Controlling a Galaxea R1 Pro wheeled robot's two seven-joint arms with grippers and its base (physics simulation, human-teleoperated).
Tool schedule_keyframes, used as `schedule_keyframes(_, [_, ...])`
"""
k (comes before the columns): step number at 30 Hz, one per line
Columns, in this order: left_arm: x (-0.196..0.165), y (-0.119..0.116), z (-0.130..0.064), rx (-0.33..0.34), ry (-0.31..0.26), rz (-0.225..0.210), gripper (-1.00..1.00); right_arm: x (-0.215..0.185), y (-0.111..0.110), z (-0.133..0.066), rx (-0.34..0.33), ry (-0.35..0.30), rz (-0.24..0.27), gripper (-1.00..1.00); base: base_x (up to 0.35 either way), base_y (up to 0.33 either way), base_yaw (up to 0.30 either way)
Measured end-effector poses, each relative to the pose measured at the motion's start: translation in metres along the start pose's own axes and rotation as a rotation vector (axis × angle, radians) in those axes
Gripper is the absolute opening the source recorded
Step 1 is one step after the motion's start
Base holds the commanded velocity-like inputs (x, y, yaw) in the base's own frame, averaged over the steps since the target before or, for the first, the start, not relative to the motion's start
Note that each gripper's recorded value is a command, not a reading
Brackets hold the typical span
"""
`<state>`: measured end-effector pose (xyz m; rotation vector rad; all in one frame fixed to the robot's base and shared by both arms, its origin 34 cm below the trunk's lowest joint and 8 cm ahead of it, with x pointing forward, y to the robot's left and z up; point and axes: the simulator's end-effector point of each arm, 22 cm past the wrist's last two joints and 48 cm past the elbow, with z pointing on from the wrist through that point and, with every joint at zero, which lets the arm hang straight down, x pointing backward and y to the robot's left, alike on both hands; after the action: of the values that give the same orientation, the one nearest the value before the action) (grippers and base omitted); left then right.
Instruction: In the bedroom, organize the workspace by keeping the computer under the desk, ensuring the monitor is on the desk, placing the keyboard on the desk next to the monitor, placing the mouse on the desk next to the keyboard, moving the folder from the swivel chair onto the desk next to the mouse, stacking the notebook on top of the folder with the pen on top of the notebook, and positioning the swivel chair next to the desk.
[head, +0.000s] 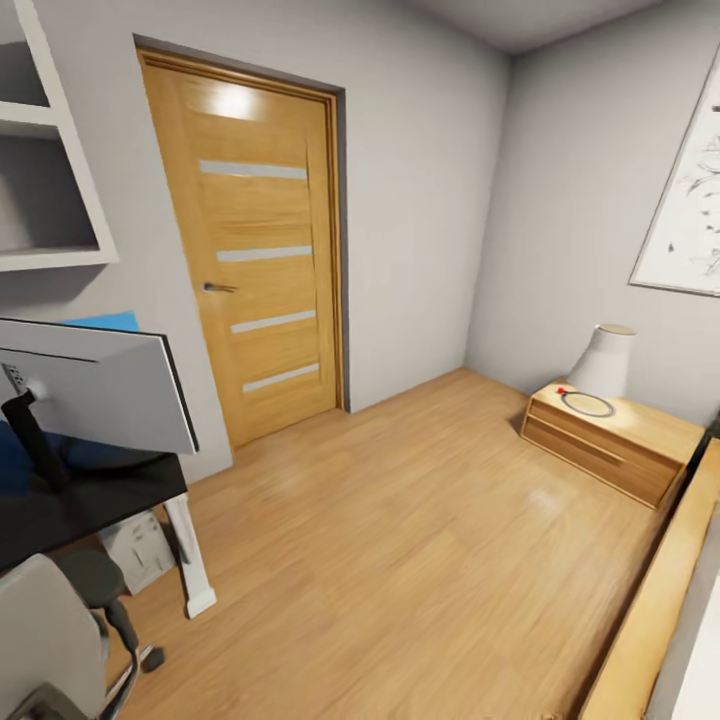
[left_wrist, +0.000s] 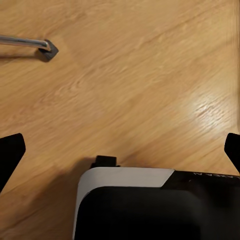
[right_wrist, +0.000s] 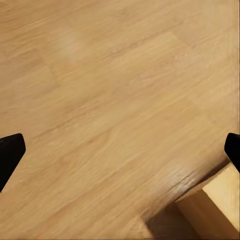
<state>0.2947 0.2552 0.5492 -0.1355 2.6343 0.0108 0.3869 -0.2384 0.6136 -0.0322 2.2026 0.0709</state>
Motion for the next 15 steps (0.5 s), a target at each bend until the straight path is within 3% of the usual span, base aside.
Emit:
schedule_keyframes(8, [0.0016, 0.0004, -0.0002, -0.001, 0.004, 0.000, 1.00, 0.0016, 0.0004, -0.0003, 0.000, 0.004, 0.001, 1.00, 0.016, 0.000, -0.266])
schedule_keyframes(15, [0.0033, 0.0012, -0.0005, -0.002, 0.008, 0.000, 1.00, 0.0039, 0.0028, -0.0013, -0.003, 0.010, 0.003, 1.00, 0.244, 0.000, -0.050])
